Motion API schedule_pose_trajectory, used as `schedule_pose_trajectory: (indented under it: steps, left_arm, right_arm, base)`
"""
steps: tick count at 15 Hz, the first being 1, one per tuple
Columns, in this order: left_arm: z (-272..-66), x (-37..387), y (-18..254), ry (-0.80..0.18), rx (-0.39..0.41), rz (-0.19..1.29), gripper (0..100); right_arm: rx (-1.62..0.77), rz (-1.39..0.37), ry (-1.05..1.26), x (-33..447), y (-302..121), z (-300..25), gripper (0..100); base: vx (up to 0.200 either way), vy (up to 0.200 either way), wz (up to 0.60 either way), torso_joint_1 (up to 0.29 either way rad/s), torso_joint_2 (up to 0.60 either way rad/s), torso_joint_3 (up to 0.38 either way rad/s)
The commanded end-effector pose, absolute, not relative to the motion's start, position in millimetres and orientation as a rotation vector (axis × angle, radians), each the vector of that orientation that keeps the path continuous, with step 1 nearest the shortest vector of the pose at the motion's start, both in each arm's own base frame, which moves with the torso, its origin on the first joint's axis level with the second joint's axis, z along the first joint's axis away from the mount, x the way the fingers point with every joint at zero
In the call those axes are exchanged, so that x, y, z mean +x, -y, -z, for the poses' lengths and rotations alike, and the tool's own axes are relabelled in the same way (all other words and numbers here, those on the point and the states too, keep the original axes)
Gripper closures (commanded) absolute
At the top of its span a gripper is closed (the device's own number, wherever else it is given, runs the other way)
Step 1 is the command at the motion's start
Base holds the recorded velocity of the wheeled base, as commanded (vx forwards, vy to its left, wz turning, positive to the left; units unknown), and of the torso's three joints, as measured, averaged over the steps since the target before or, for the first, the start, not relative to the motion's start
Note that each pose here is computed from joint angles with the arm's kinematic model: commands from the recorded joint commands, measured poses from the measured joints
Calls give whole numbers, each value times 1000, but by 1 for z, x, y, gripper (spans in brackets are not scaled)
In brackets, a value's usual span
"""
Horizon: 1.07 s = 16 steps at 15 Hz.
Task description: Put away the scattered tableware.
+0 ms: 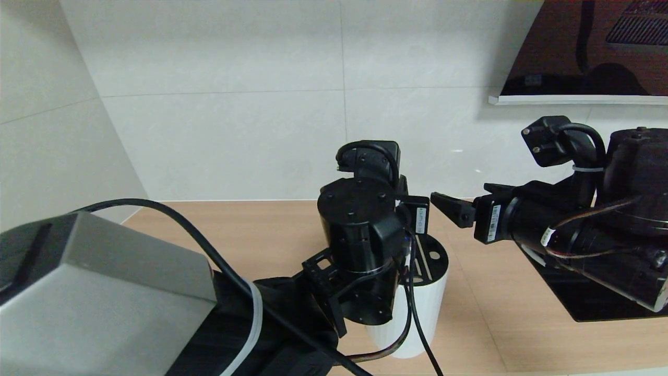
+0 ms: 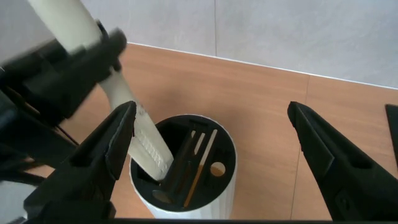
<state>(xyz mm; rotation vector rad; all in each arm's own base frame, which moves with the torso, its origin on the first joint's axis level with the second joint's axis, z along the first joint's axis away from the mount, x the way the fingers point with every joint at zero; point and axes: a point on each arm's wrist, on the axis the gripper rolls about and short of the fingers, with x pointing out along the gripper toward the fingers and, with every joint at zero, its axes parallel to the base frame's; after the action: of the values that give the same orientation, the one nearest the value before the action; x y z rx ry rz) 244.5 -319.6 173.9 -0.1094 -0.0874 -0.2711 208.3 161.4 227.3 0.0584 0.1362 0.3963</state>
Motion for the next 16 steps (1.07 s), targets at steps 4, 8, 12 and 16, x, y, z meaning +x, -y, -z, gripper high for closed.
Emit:
schedule_pose_trajectory:
  steps: [4,8,12,16]
  left_arm:
    - [-157,247,324,56,-77,272,100]
    - [-133,245,335,11,-49,292,100]
    - [-123,246,338,-5,-35,294,100]
    - [-113,246,339,-28,-10,294,100]
  right_arm:
    - [56,-396,-143,209,-162,-225,0]
    - [53,-396,-150,211,-163,-223,0]
    - [53,-396,-149,211,-163,-223,0]
    - [50,-394,-154,212,-163,-222,0]
  base:
    - [0,0,0,0,0,0]
    - [0,0,0,0,0,0]
    - [0,0,0,0,0,0]
    - [0,0,0,0,0,0]
